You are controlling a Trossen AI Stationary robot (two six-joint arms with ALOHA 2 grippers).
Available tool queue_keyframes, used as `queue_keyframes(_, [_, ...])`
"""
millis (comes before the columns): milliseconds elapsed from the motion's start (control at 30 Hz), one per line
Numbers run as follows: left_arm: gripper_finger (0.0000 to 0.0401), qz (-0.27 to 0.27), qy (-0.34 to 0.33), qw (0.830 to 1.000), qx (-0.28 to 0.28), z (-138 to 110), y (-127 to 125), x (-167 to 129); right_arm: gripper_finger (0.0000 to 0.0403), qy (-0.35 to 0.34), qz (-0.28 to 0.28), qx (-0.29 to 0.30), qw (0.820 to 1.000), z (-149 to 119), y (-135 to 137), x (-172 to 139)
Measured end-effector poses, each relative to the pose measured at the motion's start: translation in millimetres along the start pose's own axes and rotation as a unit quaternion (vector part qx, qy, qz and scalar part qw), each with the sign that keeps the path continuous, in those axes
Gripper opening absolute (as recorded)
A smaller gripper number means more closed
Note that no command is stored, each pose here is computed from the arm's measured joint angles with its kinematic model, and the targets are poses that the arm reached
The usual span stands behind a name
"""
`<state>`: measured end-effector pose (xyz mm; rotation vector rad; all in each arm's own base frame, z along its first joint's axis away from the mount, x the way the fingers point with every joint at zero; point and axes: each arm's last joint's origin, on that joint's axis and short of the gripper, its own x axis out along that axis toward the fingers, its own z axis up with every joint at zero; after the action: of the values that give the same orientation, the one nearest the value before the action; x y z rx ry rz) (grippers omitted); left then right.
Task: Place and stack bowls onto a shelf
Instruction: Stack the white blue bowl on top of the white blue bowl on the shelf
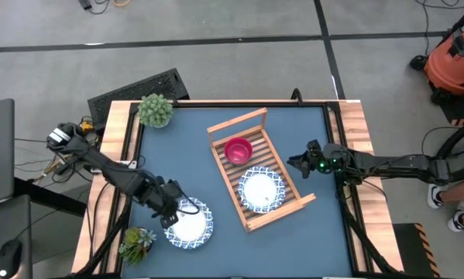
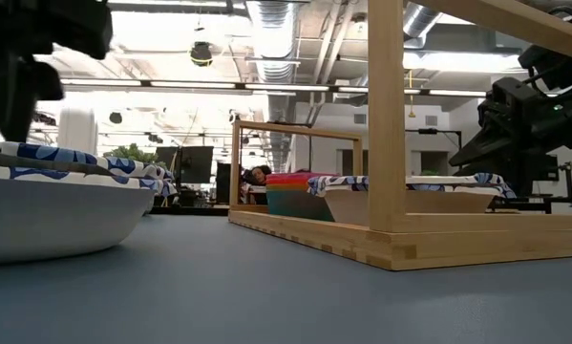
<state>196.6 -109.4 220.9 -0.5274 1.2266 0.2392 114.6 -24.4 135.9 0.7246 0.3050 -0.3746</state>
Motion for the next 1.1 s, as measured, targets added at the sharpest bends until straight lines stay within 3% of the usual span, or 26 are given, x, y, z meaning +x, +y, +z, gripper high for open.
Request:
queue_keyframes(300, [0.0187, 0.002, -0.005, 0.999, -0.043, -17, -9, -2, 0.0171, -0.003, -0.003, -0.003, 1.000, 0, 0, 0])
queue_keyframes(600, [0.0163, 0.010, -0.025, 0.999, -0.043, -20, -11, -2, 0.0171, -0.002, -0.004, -0.004, 1.000, 0, 0, 0])
queue_keyframes(1100, [0.0162, 0.031, 0.024, 0.998, -0.041, -22, -23, 32, 0.0171, -0.002, -0.004, -0.004, 1.000, 0, 0, 0])
